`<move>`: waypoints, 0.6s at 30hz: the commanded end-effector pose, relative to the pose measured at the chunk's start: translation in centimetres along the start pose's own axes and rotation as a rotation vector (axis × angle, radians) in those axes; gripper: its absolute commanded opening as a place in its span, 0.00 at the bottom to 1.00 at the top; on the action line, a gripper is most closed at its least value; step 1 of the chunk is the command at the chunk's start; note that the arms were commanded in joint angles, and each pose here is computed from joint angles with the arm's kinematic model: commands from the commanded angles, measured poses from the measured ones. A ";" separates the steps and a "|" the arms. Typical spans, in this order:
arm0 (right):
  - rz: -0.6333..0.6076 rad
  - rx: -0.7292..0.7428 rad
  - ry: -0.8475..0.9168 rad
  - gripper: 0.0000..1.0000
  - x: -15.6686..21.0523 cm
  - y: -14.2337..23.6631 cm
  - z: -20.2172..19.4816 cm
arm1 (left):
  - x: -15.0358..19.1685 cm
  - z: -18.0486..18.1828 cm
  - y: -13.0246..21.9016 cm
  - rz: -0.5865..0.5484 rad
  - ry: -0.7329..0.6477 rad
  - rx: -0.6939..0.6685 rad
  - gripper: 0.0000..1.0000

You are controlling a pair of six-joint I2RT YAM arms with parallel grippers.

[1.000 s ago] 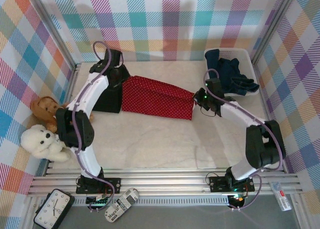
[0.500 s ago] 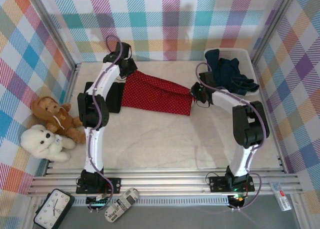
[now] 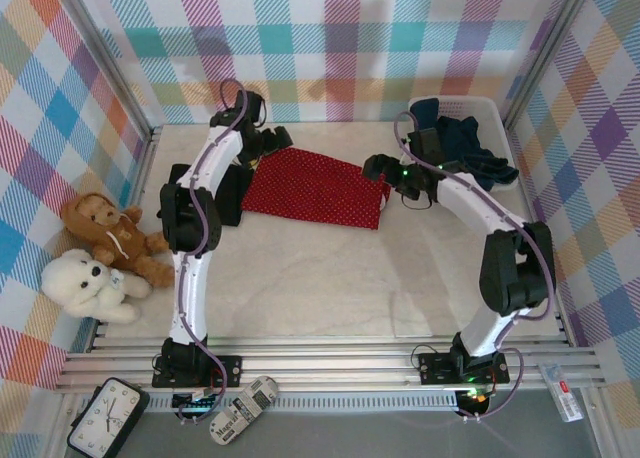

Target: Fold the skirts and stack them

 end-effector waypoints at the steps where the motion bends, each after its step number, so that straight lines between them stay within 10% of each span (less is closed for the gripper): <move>1: 0.107 -0.139 0.039 0.99 2.5 -1.8 2.5 | 0.9 -2.8 0.8 0.023 -0.013 0.131 1.00; 18: 0.206 0.183 -0.066 0.99 6.9 -11.8 -1.7 | 7.7 -1.2 -8.8 0.265 0.053 0.097 1.00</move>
Point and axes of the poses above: each hand's point on the last joint's axis, 136 mm out from that joint toward the fingers, its own y axis back along the fingers, its own z axis along the line the jaws close on, x = y × z, the point moved 3 cm from there along y, back along the fingers, and after that the axes turned 4 degrees about -y, right-handed, at the moved point
